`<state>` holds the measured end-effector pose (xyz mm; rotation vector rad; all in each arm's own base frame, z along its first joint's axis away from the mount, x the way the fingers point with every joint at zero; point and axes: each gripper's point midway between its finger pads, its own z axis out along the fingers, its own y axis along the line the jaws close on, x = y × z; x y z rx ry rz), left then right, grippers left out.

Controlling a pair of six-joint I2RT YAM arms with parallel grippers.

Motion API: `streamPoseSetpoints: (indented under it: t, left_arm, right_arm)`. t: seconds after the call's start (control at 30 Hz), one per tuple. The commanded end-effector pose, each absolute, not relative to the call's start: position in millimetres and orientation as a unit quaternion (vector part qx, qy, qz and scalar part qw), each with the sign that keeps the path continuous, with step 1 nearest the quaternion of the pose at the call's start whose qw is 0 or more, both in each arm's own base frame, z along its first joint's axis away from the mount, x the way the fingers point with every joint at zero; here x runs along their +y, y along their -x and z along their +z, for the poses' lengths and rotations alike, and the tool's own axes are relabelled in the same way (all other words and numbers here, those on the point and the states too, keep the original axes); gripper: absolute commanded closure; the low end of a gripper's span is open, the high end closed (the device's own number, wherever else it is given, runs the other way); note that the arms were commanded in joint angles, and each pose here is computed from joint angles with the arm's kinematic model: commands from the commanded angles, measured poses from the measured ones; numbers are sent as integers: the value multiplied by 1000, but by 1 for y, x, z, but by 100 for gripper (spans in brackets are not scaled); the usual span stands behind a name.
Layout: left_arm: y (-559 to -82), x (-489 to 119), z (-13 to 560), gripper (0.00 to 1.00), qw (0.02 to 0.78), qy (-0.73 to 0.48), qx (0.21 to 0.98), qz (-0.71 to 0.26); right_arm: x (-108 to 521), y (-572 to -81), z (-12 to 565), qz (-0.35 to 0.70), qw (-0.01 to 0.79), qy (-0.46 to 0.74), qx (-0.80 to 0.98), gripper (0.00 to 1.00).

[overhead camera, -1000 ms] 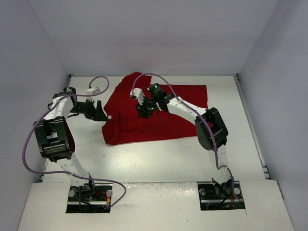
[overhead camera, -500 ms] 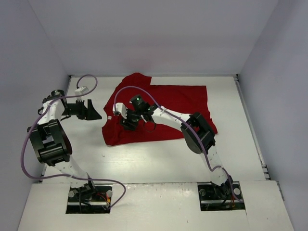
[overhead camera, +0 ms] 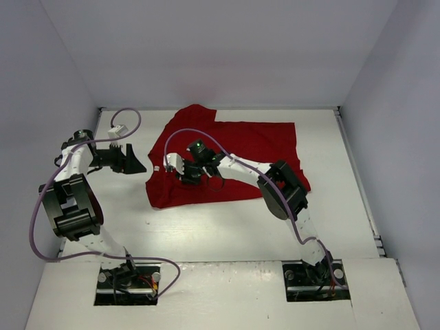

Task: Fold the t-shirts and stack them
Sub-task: Fold the flattened tshirt in 1/3 of the way

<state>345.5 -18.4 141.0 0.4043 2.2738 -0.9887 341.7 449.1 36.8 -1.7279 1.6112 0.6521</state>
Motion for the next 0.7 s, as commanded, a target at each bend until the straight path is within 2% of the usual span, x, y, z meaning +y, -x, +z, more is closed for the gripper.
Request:
streamPoseSetpoints:
  t: [0.0,0.2,0.37,0.57,0.6,0.63,0.67]
  left_arm:
    - [-348,-23,161,31,342,-177,841,-379]
    - [-347,-24,161,31,345,-182,840,-377]
    - [-348,-23,162,31,347,-185,840,-375]
    - [-349,-22,160,30,347,-189,840,-372]
    - [-350,-21,159,30,346,-189,840,-372]
    - [-351,-21,158,30,344,-188,842,-371]
    - [-351,-21,157,30,343,-187,842,-371]
  right_arm:
    - [453,-350,76,250,378,667,591,100]
    - [454,-370,107,262,406,642,595,100]
    - [445,-409,132,252,440,617,602,100]
    - [431,-441,133,245,451,595,619,100]
    - [429,-442,133,249,450,592,620,98]
    - [428,-439,133,262,445,592,619,88]
    - [427,-433,134,268,442,594,616,73]
